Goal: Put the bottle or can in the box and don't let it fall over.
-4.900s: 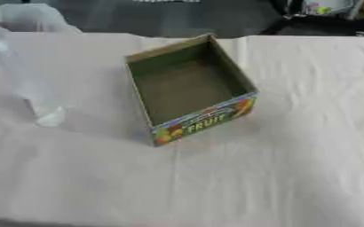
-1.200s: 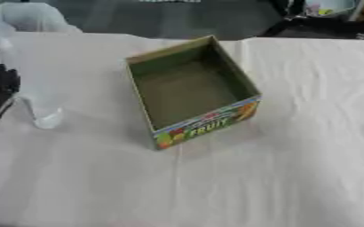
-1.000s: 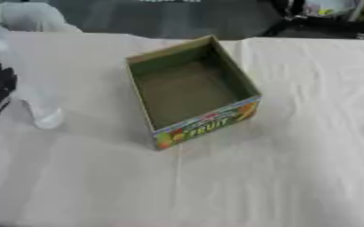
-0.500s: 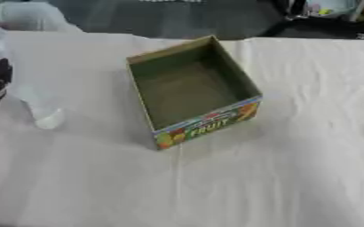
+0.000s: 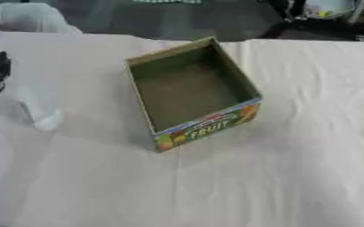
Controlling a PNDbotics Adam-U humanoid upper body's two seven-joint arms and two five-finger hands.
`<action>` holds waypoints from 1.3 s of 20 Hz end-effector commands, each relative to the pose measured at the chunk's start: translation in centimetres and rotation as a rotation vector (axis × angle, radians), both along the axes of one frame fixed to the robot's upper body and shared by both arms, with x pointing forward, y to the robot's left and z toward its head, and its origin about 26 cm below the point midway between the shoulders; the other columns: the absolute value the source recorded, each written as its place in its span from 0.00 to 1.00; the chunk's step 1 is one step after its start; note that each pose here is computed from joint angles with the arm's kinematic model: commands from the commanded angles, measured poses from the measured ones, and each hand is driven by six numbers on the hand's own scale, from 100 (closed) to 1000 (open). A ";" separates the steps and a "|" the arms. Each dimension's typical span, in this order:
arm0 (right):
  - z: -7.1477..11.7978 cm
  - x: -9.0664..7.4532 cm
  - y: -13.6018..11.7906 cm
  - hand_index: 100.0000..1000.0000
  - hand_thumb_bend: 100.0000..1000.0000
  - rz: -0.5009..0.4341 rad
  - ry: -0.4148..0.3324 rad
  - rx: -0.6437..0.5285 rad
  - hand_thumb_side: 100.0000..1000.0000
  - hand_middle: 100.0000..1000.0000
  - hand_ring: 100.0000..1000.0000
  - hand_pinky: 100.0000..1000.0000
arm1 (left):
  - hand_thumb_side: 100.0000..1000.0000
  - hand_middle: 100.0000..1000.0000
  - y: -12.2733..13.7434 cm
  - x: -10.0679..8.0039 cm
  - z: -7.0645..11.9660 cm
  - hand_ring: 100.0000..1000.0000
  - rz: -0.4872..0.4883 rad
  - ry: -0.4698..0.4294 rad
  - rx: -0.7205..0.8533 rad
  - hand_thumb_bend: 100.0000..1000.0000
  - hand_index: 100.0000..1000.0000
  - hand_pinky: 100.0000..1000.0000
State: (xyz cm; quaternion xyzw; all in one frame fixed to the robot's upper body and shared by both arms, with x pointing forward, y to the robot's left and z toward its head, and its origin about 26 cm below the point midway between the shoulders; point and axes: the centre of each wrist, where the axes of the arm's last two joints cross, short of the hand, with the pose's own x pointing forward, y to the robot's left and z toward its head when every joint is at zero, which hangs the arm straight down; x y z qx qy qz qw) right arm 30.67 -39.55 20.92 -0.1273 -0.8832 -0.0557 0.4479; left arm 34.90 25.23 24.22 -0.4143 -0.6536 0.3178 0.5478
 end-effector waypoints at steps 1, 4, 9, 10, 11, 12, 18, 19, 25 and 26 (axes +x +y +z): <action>1.2 -0.1 -0.1 0.97 0.00 0.001 -0.029 -0.030 0.72 1.00 0.89 0.78 | 0.69 0.05 0.7 0.0 1.3 0.00 0.010 -0.034 0.004 0.62 1.00 0.00; 1.2 -0.1 -0.1 0.97 0.00 0.001 -0.029 -0.031 0.72 1.00 0.89 0.78 | 0.69 0.06 0.7 0.0 1.6 0.00 0.002 -0.051 0.002 0.61 0.99 0.01; 1.1 -0.1 -0.1 0.97 0.00 0.002 -0.025 -0.031 0.72 1.00 0.89 0.78 | 0.69 0.09 0.3 -0.9 3.2 0.02 -0.017 -0.112 0.031 0.61 0.99 0.05; 1.1 -0.1 -0.1 0.97 0.00 0.002 -0.025 -0.031 0.72 1.00 0.89 0.78 | 0.69 0.10 0.2 -1.1 3.6 0.03 -0.021 -0.125 0.038 0.61 0.99 0.05; 1.1 -0.1 -0.1 0.97 0.00 0.002 -0.025 -0.031 0.72 1.00 0.89 0.78 | 0.69 0.10 0.1 -1.3 4.0 0.03 -0.026 -0.137 0.044 0.61 0.99 0.05; 1.1 -0.1 -0.1 0.97 0.00 0.002 -0.024 -0.032 0.71 1.00 0.89 0.78 | 0.69 0.10 0.0 -1.4 4.3 0.04 -0.030 -0.147 0.049 0.61 0.99 0.06; 1.1 -0.1 -0.2 0.97 0.00 0.002 -0.024 -0.033 0.71 1.00 0.89 0.78 | 0.69 0.12 -0.9 -2.3 6.3 0.08 -0.072 -0.205 0.077 0.61 0.98 0.08; 1.1 -0.1 -0.2 0.97 0.00 0.003 -0.024 -0.033 0.71 1.00 0.89 0.78 | 0.69 0.12 -1.1 -2.5 6.6 0.08 -0.083 -0.217 0.083 0.61 0.98 0.08; 1.2 -0.1 -0.2 0.97 0.00 0.006 -0.023 -0.036 0.71 1.00 0.89 0.78 | 0.69 0.14 -2.6 -3.7 8.8 0.11 -0.147 -0.278 0.114 0.61 0.99 0.12; 1.2 -0.1 -0.2 0.97 0.00 0.007 -0.023 -0.036 0.71 1.00 0.89 0.78 | 0.69 0.14 -2.9 -3.8 9.1 0.12 -0.156 -0.283 0.119 0.61 0.99 0.13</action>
